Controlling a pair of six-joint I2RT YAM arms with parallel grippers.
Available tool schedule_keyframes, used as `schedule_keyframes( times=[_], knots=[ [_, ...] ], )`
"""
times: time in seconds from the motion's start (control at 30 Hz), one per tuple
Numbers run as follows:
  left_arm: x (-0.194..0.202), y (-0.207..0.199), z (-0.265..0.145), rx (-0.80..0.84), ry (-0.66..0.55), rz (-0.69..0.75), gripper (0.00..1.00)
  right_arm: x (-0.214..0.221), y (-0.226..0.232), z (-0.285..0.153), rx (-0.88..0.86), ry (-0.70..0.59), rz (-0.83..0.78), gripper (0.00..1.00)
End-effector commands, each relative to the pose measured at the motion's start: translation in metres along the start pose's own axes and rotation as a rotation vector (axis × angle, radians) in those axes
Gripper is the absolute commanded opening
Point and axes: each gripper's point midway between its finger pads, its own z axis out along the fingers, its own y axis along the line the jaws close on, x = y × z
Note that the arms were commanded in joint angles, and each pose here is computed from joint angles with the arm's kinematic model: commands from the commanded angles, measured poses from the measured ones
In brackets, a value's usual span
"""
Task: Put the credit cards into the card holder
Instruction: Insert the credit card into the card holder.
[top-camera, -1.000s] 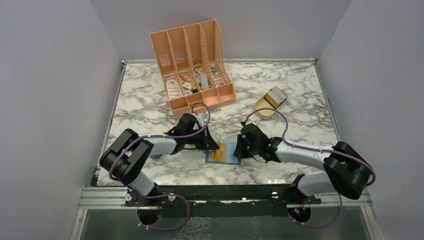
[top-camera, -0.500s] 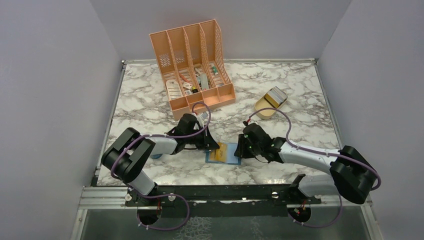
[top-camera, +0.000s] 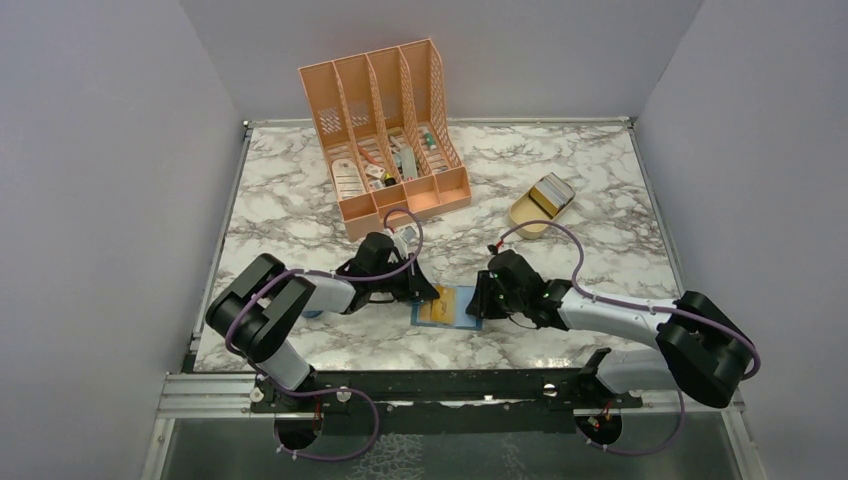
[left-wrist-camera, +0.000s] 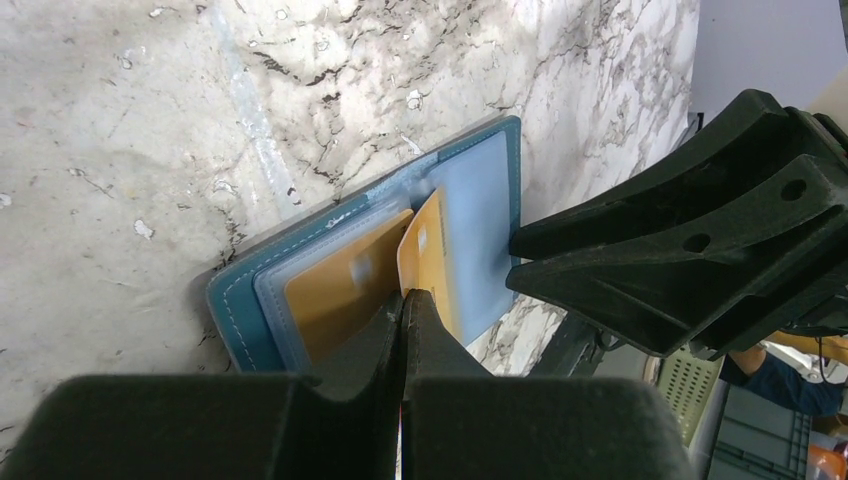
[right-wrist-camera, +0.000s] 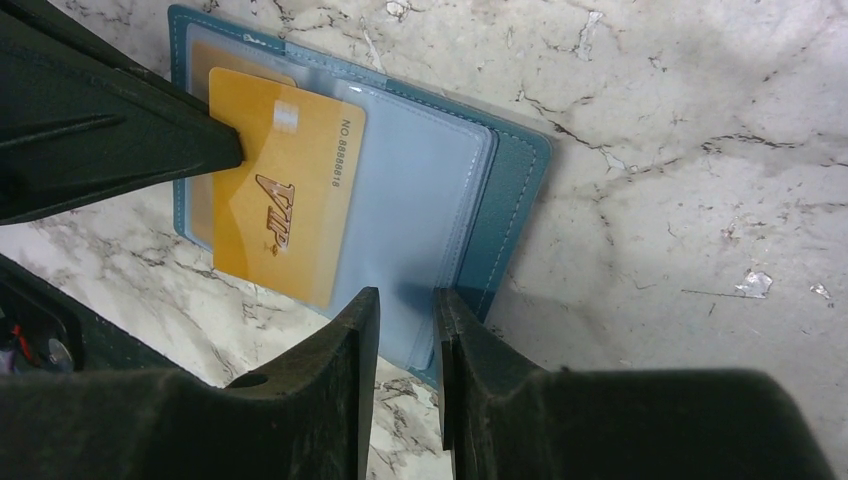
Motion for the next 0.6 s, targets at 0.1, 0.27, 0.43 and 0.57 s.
schedule_keyframes(
  times=[0.1,0.27,0.43,0.57],
  knots=[
    [0.006,0.014,0.003,-0.049,-0.045,-0.019,0.0,0.0,0.006,0.004,-0.037,-0.008,0.029,0.27],
    [0.007,0.01,0.007,-0.044,-0.06,-0.03,0.0,-0.001,0.009,0.004,-0.045,-0.011,0.032,0.27],
    [0.001,0.001,0.004,-0.028,-0.081,-0.021,0.27,-0.015,0.003,-0.006,0.02,-0.048,-0.007,0.27],
    [-0.003,-0.003,-0.002,-0.032,-0.105,-0.021,0.4,-0.025,-0.003,-0.015,0.064,-0.085,-0.027,0.27]
  ],
)
